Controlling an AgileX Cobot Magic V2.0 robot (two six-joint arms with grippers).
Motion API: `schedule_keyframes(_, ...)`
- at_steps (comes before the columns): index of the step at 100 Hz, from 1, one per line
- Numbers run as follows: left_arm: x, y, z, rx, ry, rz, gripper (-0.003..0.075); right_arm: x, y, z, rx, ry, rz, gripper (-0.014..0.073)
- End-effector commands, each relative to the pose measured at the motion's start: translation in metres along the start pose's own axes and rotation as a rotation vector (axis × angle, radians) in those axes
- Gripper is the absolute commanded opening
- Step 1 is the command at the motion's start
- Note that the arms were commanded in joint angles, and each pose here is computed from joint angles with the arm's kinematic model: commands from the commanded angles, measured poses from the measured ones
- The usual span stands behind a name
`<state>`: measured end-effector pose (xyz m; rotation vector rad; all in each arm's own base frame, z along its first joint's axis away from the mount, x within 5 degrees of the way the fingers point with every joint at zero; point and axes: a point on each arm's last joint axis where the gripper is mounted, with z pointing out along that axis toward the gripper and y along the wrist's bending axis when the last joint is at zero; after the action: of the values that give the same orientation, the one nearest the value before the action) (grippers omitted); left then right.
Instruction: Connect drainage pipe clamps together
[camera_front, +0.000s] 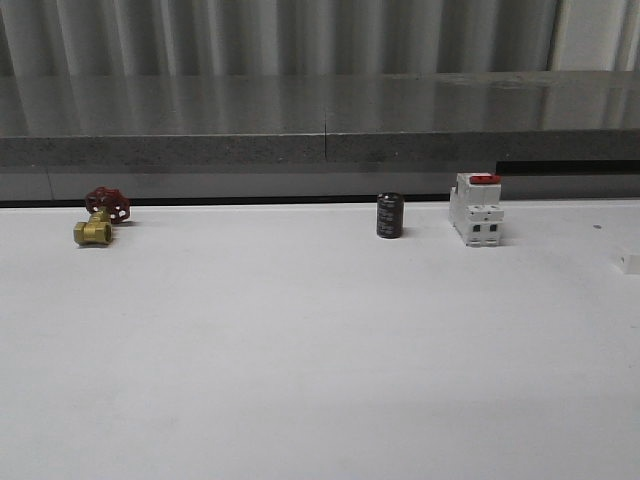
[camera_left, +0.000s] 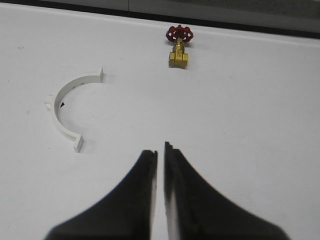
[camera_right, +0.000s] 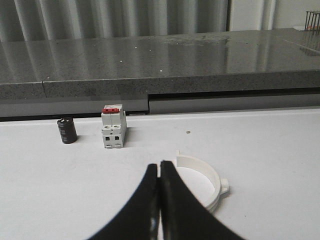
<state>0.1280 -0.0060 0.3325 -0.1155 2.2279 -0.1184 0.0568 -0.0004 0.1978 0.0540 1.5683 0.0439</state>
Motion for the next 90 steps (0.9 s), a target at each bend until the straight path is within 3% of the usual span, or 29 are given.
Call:
schedule_keyframes(1,-0.012,-0.002,-0.004,0.007,-0.059,0.011,0.0232,-0.015,0.001,-0.003,0.0,-0.121,-0.006,-0.0067)
schedule_keyframes(11,-0.012,-0.002,-0.004,0.007,-0.058,0.011,0.0488,-0.015,0.001,-0.003,0.0,-0.121,-0.006,-0.0067)
schedule_keyframes(19,-0.013,-0.002,-0.004,0.012,-0.065,0.006,0.0582,-0.015,0.001,-0.003,0.0,-0.121,-0.006,-0.0067)
schedule_keyframes(41,-0.025,-0.001,0.013,-0.014,-0.053,0.031,0.0586,-0.015,0.001,-0.003,0.0,-0.121,-0.006,-0.0067)
schedule_keyframes(61,-0.058,0.004,0.069,-0.095,0.129,0.09,0.0585,-0.015,0.001,-0.003,0.0,-0.121,-0.006,-0.0067)
schedule_keyframes(74,-0.081,0.024,0.112,-0.13,0.214,0.09,0.0585,-0.015,0.001,-0.003,0.0,-0.121,-0.006,-0.0067)
schedule_keyframes(90,-0.095,0.061,0.16,-0.095,0.321,0.041,0.0585,-0.015,0.001,-0.003,0.0,-0.121,-0.006,-0.0067)
